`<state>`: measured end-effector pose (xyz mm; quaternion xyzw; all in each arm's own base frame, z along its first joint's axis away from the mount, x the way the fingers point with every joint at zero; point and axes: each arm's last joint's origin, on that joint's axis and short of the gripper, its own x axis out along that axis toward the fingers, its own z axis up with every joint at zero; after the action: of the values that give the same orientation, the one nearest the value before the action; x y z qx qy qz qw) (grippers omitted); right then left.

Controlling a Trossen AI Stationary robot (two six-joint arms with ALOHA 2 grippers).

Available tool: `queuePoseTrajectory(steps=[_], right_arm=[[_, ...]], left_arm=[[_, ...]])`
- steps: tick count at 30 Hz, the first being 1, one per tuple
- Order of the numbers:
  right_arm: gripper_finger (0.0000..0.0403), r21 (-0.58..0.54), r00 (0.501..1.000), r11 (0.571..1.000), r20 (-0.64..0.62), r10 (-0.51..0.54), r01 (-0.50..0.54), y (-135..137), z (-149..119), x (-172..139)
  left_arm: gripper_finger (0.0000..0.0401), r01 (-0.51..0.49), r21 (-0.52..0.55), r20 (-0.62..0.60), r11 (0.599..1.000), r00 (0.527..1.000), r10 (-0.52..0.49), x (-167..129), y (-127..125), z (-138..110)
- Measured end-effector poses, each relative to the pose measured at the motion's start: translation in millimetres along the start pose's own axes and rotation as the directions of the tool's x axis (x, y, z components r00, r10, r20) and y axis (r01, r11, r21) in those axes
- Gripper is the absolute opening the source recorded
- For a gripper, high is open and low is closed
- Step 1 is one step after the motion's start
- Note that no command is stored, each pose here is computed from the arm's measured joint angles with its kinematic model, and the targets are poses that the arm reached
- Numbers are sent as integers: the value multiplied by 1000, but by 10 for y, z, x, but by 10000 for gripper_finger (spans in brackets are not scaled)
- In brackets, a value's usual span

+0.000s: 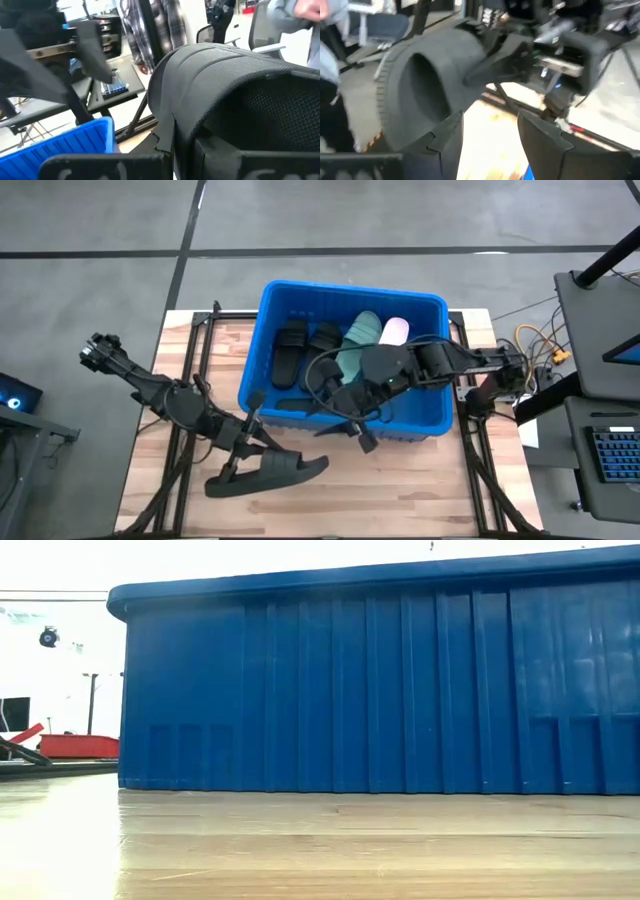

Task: Pick and place slides into bin
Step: Put the black slide into the blue bin

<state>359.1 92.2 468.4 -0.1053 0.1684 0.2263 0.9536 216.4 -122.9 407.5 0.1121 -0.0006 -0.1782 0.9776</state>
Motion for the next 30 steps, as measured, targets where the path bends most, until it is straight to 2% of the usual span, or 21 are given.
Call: queuePoseTrajectory(steps=[5, 15, 30], right_arm=[[177, 3, 999, 999, -26, 33, -33, 14, -8, 50], [178, 58, 994, 993, -28, 103, -101, 64, -19, 64], [169, 65, 993, 993, -49, 105, -102, 76, -22, 15]], left_arm=[[0, -41, -6, 27, 999, 999, 41, 110, 54, -17], [0, -68, -3, 2, 998, 998, 68, 267, 96, -100], [0, -141, -4, 11, 990, 990, 141, 342, 269, -155]])
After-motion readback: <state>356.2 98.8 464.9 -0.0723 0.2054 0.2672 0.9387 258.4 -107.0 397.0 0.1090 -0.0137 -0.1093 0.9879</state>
